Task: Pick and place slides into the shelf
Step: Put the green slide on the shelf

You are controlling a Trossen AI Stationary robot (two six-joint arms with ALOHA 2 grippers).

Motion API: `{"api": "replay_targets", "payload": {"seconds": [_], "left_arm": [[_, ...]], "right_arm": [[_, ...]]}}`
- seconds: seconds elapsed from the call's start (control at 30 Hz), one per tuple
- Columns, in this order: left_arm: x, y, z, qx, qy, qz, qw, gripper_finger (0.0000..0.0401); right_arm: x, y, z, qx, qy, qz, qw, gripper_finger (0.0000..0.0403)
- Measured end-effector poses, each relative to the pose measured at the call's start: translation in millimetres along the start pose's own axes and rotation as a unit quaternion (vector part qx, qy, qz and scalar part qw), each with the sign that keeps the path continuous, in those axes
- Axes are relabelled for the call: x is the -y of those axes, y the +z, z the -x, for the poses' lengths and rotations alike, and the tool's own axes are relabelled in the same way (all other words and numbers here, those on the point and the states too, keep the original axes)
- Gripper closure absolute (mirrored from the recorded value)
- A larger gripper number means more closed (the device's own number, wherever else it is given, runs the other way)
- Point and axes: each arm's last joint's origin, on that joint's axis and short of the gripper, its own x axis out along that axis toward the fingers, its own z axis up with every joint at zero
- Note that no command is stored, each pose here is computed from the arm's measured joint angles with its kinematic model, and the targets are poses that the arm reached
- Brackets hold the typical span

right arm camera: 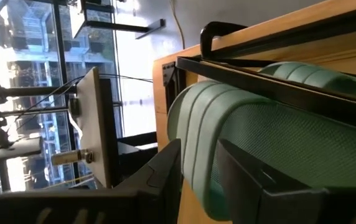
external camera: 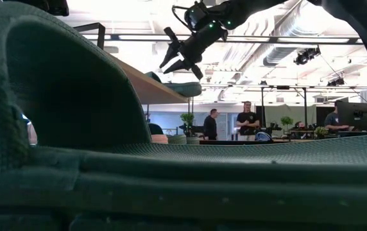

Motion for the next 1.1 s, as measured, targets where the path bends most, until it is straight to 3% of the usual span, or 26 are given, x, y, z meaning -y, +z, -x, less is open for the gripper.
{"api": "replay_targets", "payload": {"seconds": [0.23,0.33,0.4,0.47,0.57,0.63,0.8,0.9,1.0,1.1], "left_arm": [[0,0,0,0.0,0.0,0.0,1.0,0.04],[0,0,0,0.0,0.0,0.0,1.0,0.04],[0,0,0,0.0,0.0,0.0,1.0,0.04],[0,0,0,0.0,0.0,0.0,1.0,0.04],[0,0,0,0.0,0.0,0.0,1.0,0.04],[0,0,0,0.0,0.0,0.0,1.0,0.04],[0,0,0,0.0,0.0,0.0,1.0,0.04],[0,0,0,0.0,0.0,0.0,1.0,0.04],[0,0,0,0.0,0.0,0.0,1.0,0.04],[0,0,0,0.0,0.0,0.0,1.0,0.04]], "right_arm": [[-10,-5,8,-0.05,0.019,0.049,0.997,0.0308],[-23,-15,19,-0.074,0.018,0.116,0.99,0.0308],[-34,-25,29,-0.078,0.01,0.205,0.976,0.0308],[-46,-42,41,-0.078,-0.003,0.337,0.938,0.0308],[-57,-77,54,-0.064,-0.052,0.536,0.84,0.0308],[-58,-99,51,-0.045,-0.073,0.604,0.793,0.0308],[-41,-137,4,-0.06,-0.045,0.663,0.745,0.0309],[-24,-142,-25,-0.036,-0.097,0.684,0.722,0.032],[-19,-144,-38,0.006,-0.134,0.714,0.688,0.034],[-14,-147,-49,0.021,-0.149,0.725,0.673,0.0363]]}}
